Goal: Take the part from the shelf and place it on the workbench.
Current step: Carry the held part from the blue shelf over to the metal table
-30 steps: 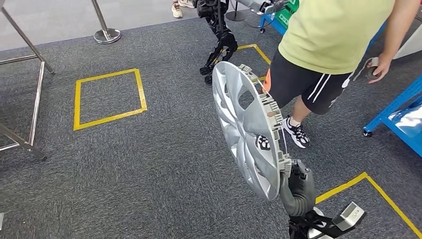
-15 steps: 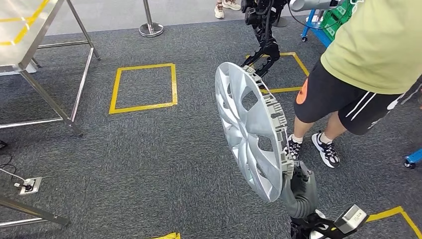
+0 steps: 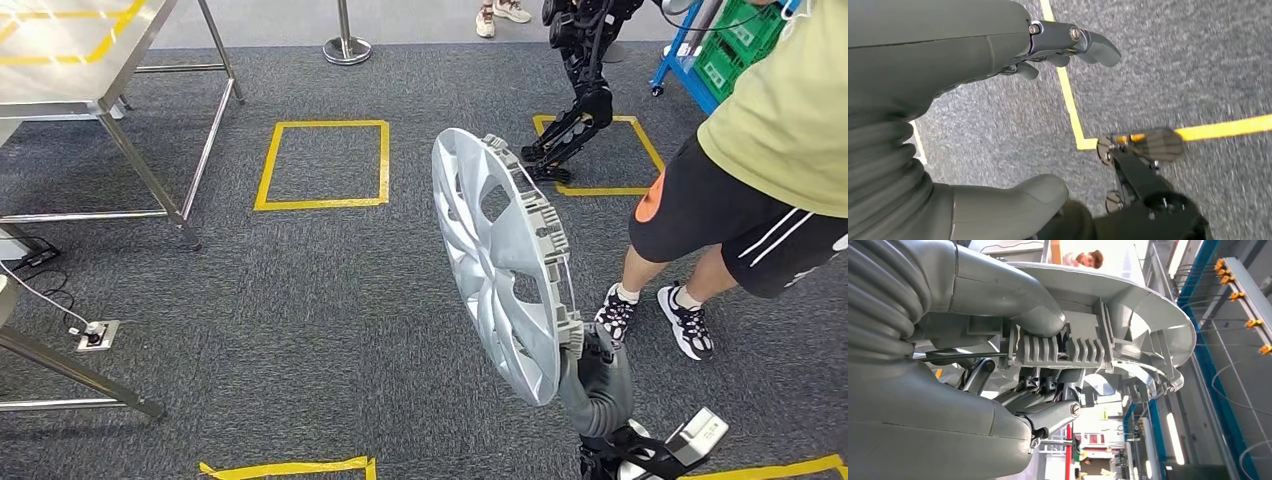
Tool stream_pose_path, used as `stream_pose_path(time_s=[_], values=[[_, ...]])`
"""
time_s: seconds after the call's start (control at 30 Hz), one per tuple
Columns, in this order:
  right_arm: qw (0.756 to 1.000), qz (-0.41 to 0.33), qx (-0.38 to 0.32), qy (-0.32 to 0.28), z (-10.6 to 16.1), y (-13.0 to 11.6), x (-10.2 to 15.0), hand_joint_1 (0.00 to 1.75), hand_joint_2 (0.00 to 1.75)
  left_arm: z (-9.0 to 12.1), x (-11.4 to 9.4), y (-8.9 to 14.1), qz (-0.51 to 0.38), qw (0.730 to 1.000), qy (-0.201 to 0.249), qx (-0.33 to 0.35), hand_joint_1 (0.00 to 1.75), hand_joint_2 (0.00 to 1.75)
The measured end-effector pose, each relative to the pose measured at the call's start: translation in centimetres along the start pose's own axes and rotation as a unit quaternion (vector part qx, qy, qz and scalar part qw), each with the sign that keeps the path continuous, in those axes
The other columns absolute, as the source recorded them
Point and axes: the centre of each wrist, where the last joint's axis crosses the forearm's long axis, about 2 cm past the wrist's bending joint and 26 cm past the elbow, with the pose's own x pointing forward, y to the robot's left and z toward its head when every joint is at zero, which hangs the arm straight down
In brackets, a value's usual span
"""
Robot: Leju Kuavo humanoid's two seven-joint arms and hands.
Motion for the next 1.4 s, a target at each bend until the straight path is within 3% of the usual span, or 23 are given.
stream_pose_path(time_s=[0.5, 0.83, 1.4], values=[[1.000, 0.009, -0.001, -0.001, -0.43, -0.15, 0.03, 1.75, 1.75, -0.06, 0.15, -0.02, -0.005, 1.000, -0.007, 0.014, 0.00, 1.75], [1.000, 0.010, -0.006, 0.001, 0.03, -0.04, 0.06, 1.75, 1.75, -0.06, 0.17, 0.14, -0.015, 0.997, -0.067, 0.044, 0.00, 1.75], [1.000, 0.013, -0.009, -0.004, 0.20, -0.12, 0.11, 1.75, 1.75, -0.08, 0.20, 0.05, -0.003, 0.997, -0.066, 0.032, 0.00, 1.75]])
